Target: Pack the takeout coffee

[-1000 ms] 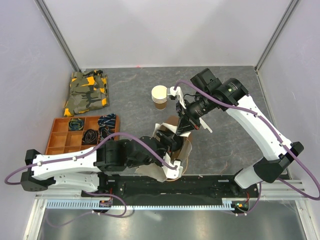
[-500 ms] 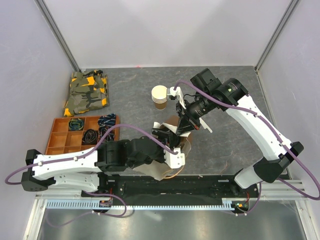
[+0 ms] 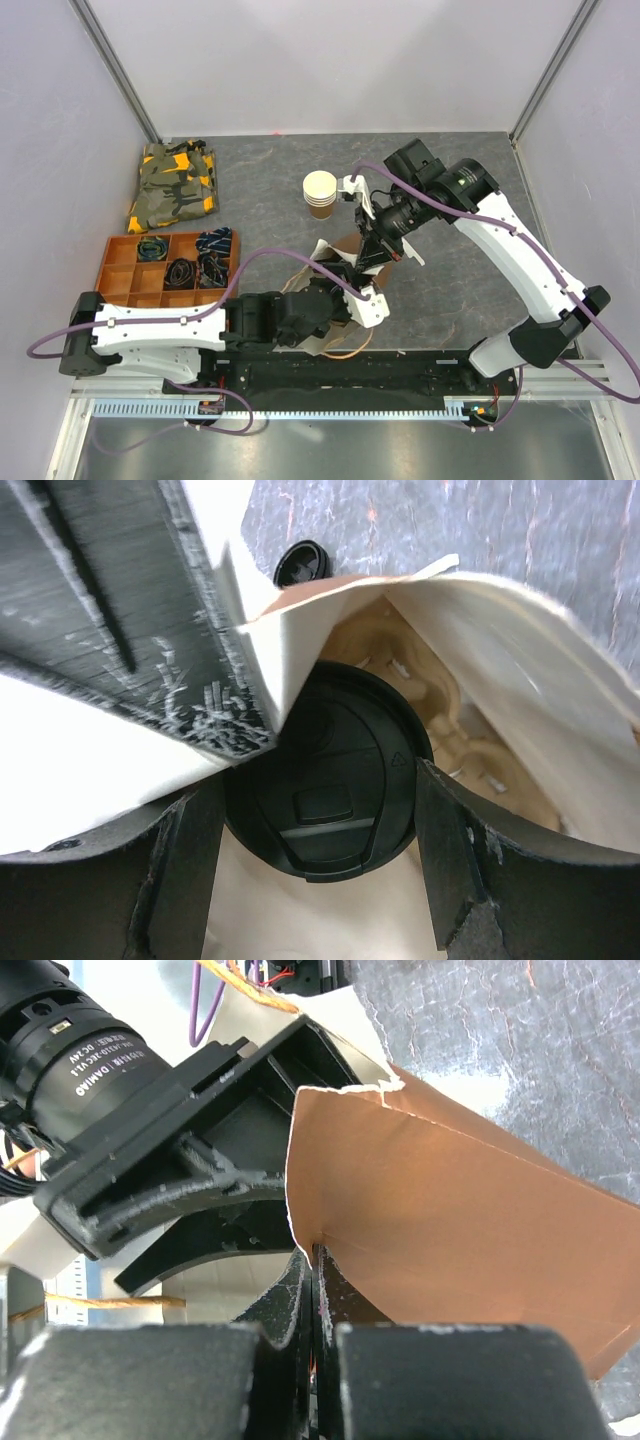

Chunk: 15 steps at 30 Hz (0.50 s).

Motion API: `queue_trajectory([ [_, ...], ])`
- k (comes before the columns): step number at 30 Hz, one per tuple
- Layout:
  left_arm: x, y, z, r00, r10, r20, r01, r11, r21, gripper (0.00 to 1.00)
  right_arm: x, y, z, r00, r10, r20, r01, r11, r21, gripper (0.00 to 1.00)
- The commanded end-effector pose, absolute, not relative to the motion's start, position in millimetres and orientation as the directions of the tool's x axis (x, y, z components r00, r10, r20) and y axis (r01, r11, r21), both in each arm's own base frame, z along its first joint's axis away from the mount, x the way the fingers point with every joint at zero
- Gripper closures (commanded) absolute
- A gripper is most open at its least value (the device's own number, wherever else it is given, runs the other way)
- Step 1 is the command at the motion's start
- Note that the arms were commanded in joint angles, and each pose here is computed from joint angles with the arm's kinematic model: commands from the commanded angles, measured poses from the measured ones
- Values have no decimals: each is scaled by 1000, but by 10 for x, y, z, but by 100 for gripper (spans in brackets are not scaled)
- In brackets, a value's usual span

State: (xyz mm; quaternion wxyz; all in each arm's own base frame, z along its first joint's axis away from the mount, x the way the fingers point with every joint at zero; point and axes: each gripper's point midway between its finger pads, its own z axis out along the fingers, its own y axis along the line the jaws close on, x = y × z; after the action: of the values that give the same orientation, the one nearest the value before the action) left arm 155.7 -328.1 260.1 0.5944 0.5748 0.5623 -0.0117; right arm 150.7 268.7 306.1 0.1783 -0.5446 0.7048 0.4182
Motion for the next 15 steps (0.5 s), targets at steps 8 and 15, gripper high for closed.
queue_trajectory([
  [8,1574,-3362,2782,280,402,-872,649,590,480,75,1235,2464,2992,-415,-603,-681,-882,82,464,100],
  [15,1547,-3297,2906,320,346,-882,650,597,470,75,1227,2433,3036,-438,-520,-733,-889,128,440,100],
])
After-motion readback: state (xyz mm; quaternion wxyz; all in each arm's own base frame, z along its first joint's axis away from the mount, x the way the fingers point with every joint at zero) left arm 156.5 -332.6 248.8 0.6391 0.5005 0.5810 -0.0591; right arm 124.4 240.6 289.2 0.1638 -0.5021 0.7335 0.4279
